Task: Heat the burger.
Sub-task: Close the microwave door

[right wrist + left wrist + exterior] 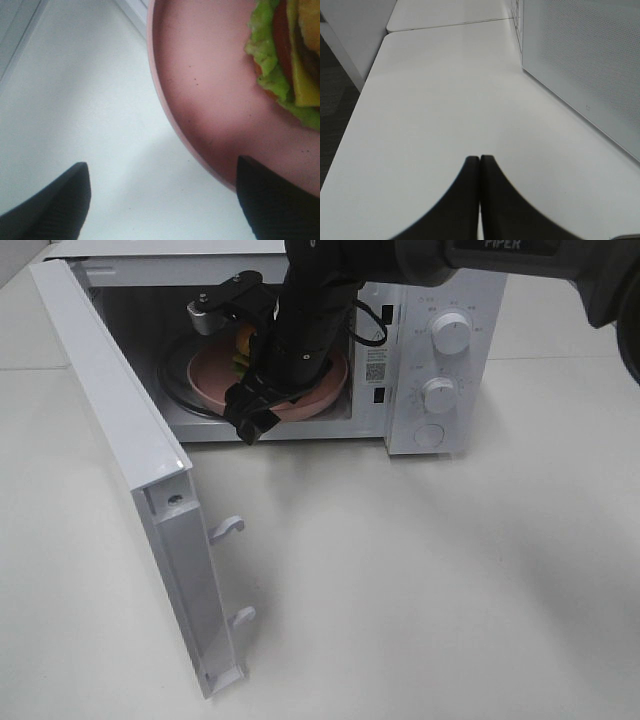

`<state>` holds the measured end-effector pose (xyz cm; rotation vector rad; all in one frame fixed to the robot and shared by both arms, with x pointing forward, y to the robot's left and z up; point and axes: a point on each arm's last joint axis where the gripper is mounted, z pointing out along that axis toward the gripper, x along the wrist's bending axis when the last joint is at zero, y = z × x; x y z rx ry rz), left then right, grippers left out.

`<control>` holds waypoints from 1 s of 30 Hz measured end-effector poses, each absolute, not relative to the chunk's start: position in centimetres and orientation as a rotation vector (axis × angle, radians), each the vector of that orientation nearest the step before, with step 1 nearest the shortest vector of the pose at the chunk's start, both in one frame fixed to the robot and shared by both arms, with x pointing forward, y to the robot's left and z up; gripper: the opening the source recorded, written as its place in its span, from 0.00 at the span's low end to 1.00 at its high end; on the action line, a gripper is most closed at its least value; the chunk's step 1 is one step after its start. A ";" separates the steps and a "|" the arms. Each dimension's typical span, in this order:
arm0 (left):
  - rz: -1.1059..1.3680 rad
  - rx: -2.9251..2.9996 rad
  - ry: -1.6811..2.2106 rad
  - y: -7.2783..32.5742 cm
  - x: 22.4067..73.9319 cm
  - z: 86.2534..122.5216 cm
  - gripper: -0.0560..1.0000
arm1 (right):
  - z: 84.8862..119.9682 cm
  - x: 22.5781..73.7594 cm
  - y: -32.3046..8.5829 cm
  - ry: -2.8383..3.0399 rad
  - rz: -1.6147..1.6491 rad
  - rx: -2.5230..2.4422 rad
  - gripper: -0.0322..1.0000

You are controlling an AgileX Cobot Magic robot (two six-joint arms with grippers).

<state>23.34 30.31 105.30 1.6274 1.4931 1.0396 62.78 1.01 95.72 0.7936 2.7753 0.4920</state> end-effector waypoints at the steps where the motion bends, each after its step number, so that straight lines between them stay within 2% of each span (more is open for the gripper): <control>1: 1.040 1.627 1.493 30.3 23.3 105.3 0.05 | 95.7 62.8 1.0 2.775 0.492 0.794 0.77; 7: 1.040 1.627 1.493 30.3 23.3 105.3 0.05 | 97.5 62.5 0.9 2.724 0.554 0.938 0.77; 10: 1.040 1.627 1.493 30.3 23.3 105.3 0.05 | 100.1 61.9 0.6 2.697 0.609 1.034 0.77; 12: 1.040 1.627 1.493 30.3 23.3 105.3 0.05 | 100.6 61.4 0.4 2.720 0.600 1.067 0.77; 30: 1.040 1.627 1.493 30.3 23.3 105.3 0.05 | 100.2 58.8 -0.9 2.936 0.256 1.232 0.77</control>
